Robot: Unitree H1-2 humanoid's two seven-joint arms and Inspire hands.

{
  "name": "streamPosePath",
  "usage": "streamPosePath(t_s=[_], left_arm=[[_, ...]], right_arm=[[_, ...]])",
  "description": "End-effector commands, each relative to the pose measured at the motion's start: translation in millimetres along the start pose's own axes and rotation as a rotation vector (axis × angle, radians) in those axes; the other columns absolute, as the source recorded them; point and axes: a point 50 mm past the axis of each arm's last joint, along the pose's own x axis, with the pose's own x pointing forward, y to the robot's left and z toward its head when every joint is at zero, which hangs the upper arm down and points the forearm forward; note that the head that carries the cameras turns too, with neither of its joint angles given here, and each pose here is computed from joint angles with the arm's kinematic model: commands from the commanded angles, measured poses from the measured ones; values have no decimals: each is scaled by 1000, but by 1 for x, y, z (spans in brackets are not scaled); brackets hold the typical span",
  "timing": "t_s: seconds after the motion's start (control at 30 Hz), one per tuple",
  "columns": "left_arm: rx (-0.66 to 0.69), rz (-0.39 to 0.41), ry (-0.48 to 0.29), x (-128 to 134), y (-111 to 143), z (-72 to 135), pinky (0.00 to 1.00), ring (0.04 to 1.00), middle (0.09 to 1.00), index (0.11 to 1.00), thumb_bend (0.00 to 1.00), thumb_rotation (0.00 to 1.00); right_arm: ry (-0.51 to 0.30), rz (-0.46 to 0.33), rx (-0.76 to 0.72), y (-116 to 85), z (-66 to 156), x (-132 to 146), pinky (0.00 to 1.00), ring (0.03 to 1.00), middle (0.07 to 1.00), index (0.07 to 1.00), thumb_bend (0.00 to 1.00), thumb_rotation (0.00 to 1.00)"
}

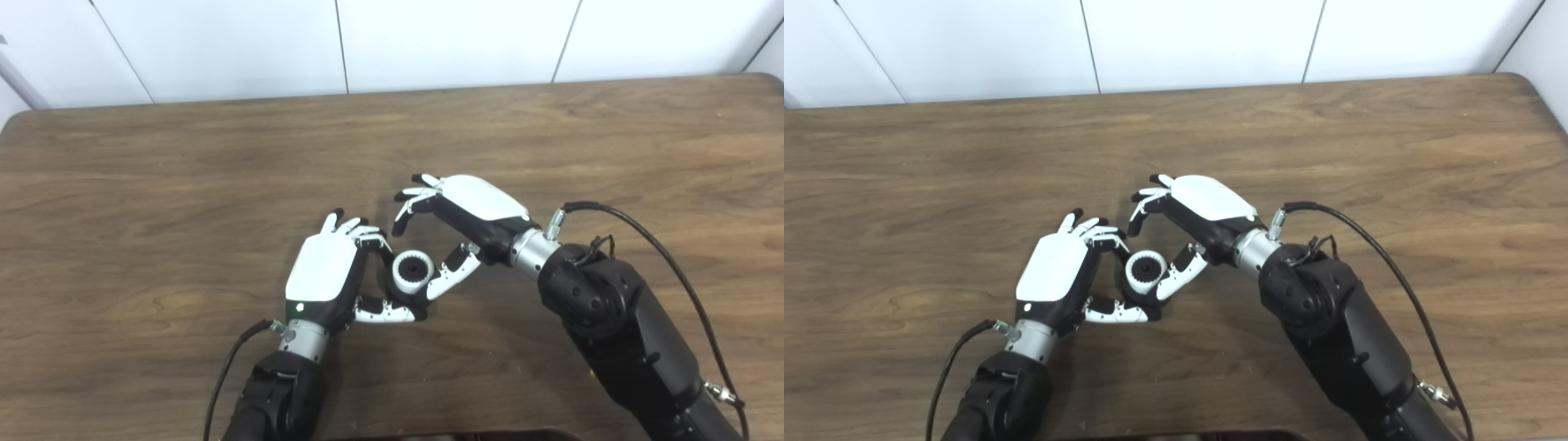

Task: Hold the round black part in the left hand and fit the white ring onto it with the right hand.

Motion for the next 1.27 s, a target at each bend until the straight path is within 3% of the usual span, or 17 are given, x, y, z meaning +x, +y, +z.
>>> streamPosePath(t_s=[0.0,0.57,0.93,1.23], left_arm=[[6,38,-34,7,7,4,1000,875,761,484,521,52],[1,45,-30,9,6,3,1000,874,759,484,521,52],[-1,43,-21,8,7,-2,1000,872,754,485,520,54],[7,34,-9,7,10,-5,1000,874,782,497,520,71]], right_arm=[[-36,-41,-46,-15,5,3,1000,1000,904,668,950,225],[-28,-62,-48,-25,-2,-4,1000,999,915,678,979,246],[44,-98,-30,-38,-19,-22,1000,989,923,681,952,293],[64,-114,-8,-35,-24,-26,1000,980,918,685,947,338]])
